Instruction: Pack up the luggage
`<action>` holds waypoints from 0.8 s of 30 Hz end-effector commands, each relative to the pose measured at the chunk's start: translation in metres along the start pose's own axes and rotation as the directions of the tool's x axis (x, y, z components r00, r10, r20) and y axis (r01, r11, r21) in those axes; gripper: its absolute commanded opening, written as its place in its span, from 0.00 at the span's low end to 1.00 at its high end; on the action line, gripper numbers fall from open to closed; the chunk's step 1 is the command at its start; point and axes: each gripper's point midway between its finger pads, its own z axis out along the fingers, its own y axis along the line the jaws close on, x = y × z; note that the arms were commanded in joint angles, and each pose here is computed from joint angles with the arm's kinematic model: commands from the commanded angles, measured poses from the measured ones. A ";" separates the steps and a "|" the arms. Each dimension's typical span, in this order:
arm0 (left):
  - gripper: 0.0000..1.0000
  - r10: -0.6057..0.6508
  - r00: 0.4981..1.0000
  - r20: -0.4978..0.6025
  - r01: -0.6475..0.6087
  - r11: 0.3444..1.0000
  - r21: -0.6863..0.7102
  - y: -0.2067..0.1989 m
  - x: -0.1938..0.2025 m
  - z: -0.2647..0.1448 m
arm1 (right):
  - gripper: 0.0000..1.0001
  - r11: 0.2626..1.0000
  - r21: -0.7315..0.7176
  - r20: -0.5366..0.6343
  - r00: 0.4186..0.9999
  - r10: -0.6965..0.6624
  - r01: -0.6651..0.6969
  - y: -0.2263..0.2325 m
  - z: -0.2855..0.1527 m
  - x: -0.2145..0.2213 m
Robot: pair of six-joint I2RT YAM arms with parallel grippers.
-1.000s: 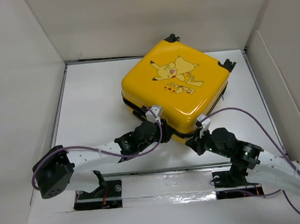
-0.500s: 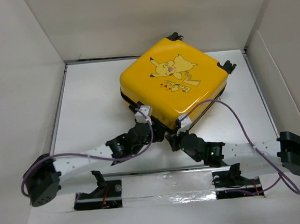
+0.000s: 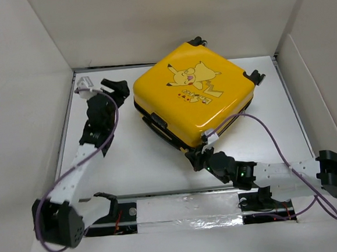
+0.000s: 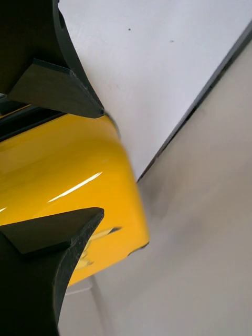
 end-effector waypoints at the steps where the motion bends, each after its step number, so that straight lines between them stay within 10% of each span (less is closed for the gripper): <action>1: 0.67 -0.073 0.992 -0.104 0.078 0.996 0.044 0.001 0.005 0.046 | 0.00 0.984 -0.163 0.047 0.996 0.080 -0.071 0.040 -0.013 -0.027; 13: 0.66 -0.028 0.937 -0.349 0.012 0.999 -0.046 0.043 0.067 0.141 | 0.00 0.982 -0.186 0.015 0.999 0.040 -0.036 0.047 -0.010 -0.019; 24: 0.64 0.027 0.829 -0.559 0.076 0.984 0.160 -0.003 0.204 0.055 | 0.00 0.970 -0.215 0.038 0.993 -0.108 0.114 0.082 0.021 -0.049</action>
